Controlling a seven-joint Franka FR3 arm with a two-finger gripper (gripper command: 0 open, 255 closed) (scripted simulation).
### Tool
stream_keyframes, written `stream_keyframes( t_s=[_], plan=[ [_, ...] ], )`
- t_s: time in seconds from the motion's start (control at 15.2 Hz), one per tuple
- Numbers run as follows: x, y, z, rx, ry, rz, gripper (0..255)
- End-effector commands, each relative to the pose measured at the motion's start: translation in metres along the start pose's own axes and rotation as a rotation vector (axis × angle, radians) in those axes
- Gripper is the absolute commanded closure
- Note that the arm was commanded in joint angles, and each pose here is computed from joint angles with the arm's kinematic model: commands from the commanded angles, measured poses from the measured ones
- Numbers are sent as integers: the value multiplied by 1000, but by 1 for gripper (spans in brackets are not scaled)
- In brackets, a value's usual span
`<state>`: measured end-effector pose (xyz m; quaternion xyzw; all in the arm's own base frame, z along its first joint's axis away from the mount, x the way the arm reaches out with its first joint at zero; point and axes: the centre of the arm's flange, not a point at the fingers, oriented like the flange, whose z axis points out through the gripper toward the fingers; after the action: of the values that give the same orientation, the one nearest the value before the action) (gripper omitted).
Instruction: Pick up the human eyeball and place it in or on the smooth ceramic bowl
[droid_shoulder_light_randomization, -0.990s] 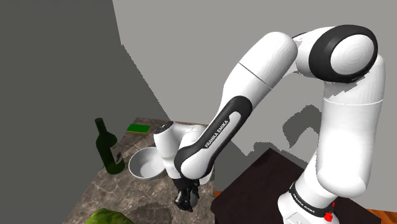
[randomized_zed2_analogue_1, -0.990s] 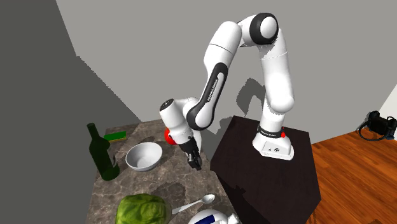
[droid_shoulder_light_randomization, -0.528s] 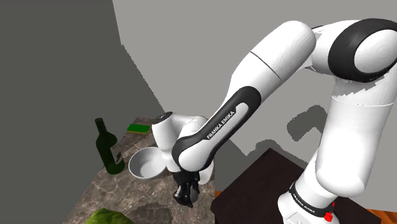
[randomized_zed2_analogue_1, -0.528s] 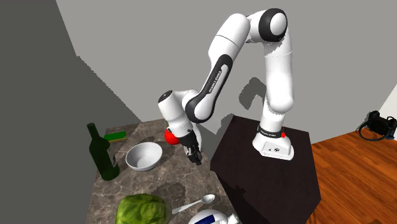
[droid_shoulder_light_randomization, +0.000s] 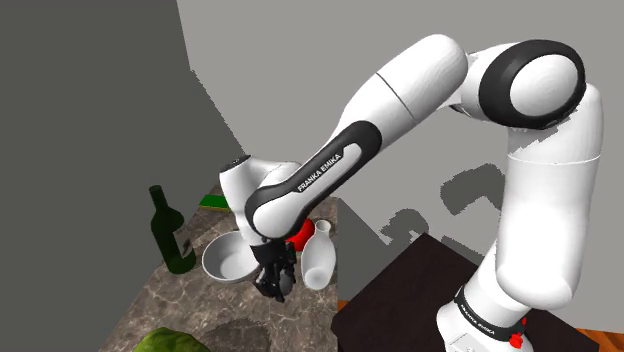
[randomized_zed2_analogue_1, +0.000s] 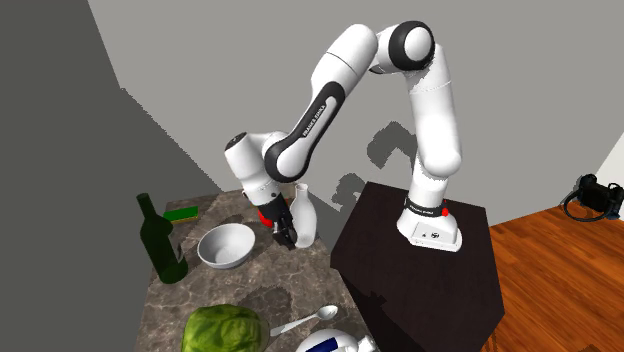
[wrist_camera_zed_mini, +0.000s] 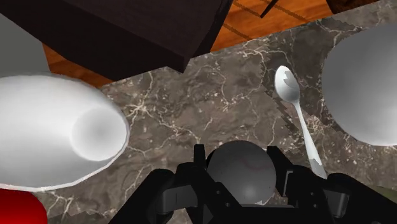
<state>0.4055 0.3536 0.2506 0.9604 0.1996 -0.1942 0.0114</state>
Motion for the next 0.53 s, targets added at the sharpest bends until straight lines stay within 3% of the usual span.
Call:
stream_keyframes(
  t_s=[0.0,0.46],
  plan=[
    [24,8,-8,-1,0,1,255],
    [105,35,-42,-1,0,1,255]
  ],
)
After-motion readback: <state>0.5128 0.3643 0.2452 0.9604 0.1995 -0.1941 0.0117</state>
